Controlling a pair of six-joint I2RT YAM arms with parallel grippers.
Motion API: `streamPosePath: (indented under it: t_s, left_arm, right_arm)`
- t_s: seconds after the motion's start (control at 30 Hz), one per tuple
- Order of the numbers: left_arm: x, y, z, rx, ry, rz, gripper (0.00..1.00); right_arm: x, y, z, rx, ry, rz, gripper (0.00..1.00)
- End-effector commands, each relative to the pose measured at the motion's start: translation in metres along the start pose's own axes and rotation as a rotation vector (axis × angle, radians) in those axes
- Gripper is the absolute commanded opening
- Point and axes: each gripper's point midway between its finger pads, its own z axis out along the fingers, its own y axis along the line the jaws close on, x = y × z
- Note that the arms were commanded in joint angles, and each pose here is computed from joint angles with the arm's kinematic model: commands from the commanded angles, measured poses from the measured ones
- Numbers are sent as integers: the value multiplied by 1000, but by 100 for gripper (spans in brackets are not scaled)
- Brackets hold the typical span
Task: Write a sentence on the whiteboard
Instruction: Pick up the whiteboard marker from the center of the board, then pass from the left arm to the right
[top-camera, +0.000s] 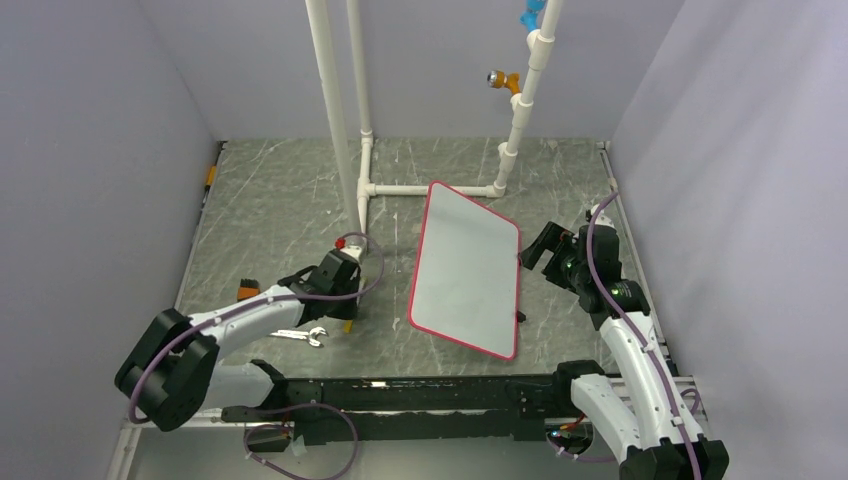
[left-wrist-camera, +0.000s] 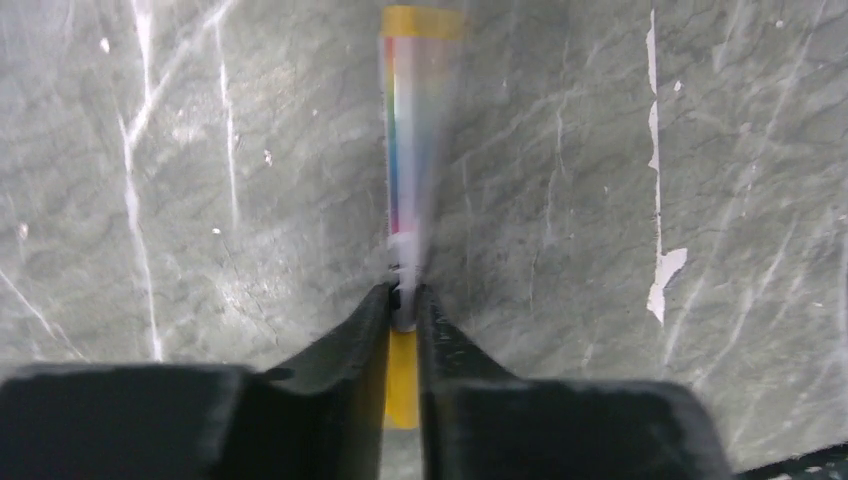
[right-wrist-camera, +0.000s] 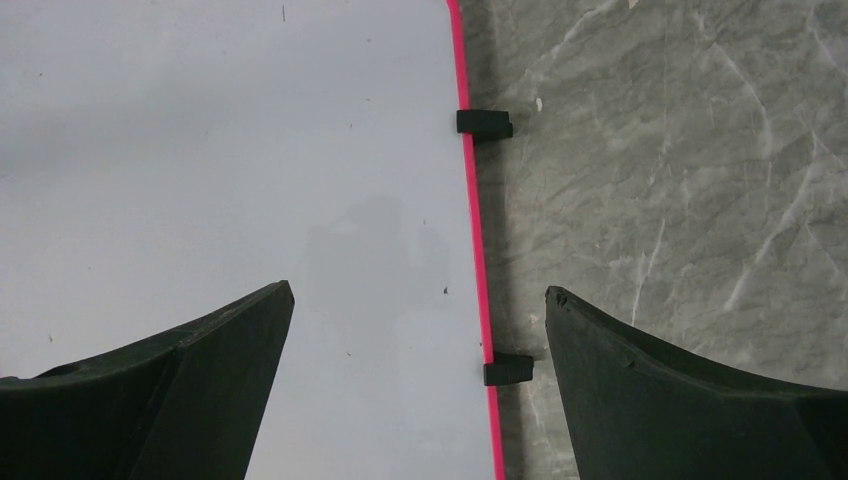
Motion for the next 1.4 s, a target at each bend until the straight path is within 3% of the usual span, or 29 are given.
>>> streamPosePath:
  t_s: [0.0, 0.03, 0.27, 0.6, 0.87, 1.1, 1.37]
  left_arm:
    - [7, -9, 6, -22, 55, 28, 5]
    - [7, -10, 7, -28, 62, 39, 0]
    - [-6, -22, -5, 10, 16, 74, 0]
    - [-74, -30, -116, 93, -296, 169, 0]
    - [-106, -65, -189, 290, -429, 410, 0]
    - [-134, -110, -225, 459, -451, 653, 0]
    - [-140, -157, -247, 607, -462, 878, 0]
  right_arm:
    - [-9, 6, -3, -16, -30, -11, 100]
    - [-9, 5, -3, -16, -28, -12, 100]
    - [-16, 23, -14, -103, -44, -61, 100]
    - [-30, 109, -59, -526, 0, -157, 100]
    - [-30, 183, -120, -951, 44, -212, 100]
    - [13, 235, -131, -1078, 239, -365, 96]
    - [28, 270, -136, -1139, 271, -366, 85]
